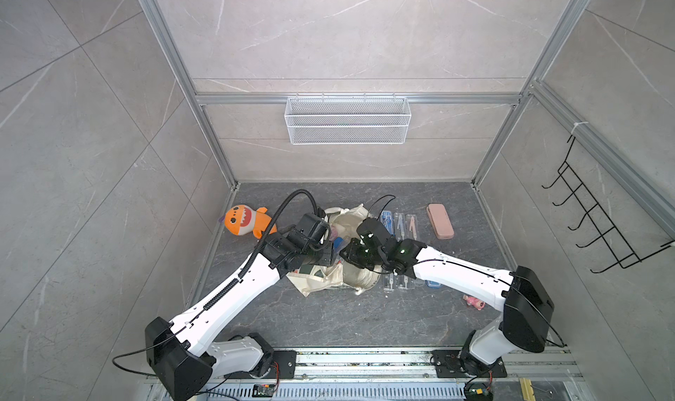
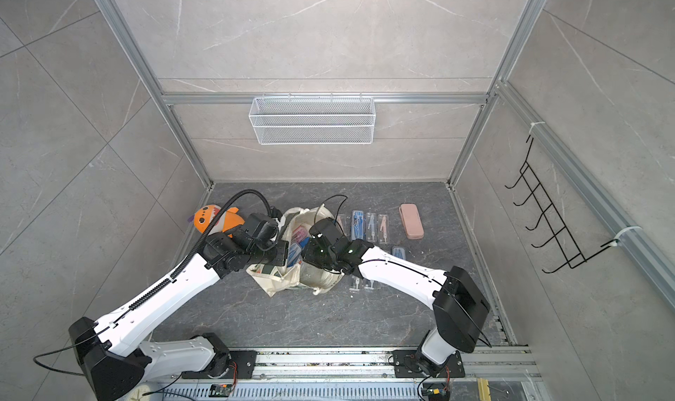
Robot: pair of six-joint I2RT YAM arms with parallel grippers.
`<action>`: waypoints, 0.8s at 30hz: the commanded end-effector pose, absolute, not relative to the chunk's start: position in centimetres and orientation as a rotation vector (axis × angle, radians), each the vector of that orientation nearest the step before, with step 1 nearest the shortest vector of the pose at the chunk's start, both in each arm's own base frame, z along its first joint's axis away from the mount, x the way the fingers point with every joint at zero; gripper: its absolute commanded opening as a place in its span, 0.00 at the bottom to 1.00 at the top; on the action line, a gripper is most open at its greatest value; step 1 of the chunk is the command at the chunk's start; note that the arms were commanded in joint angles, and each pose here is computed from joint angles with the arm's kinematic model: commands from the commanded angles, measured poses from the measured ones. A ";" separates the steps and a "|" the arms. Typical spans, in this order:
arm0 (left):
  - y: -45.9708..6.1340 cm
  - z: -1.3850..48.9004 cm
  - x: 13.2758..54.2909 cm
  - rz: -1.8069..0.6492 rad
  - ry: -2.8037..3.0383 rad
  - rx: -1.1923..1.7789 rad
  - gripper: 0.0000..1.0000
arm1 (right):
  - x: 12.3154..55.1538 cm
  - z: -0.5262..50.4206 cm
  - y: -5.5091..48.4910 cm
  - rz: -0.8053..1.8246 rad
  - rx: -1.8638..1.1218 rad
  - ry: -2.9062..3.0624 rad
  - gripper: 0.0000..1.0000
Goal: Take out the compass set from the canvas bag
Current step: Pick up the compass set from the canvas bag.
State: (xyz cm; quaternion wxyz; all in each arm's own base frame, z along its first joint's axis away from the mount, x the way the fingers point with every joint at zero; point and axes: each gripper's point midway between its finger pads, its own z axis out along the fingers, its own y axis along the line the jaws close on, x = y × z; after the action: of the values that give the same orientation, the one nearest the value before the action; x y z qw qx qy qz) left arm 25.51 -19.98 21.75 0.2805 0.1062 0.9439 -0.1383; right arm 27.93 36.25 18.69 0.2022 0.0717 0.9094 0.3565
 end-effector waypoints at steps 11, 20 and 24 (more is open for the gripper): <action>-18.5 22.9 27.2 -0.321 2.466 0.206 0.00 | 30.0 29.4 31.7 0.841 -0.021 2.376 0.17; -15.6 24.1 27.8 -0.267 2.467 0.140 0.00 | 31.6 35.0 24.8 0.847 0.008 2.275 0.17; -13.6 24.6 28.4 -0.215 2.486 0.096 0.00 | 31.9 33.6 21.2 0.816 0.045 2.310 0.17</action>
State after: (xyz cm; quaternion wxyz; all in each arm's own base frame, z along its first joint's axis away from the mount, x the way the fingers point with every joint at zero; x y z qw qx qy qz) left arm 27.57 -15.44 22.17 0.2854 0.0447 0.9518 -0.1032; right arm 33.06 22.59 35.02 0.3642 0.0377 0.8729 0.3226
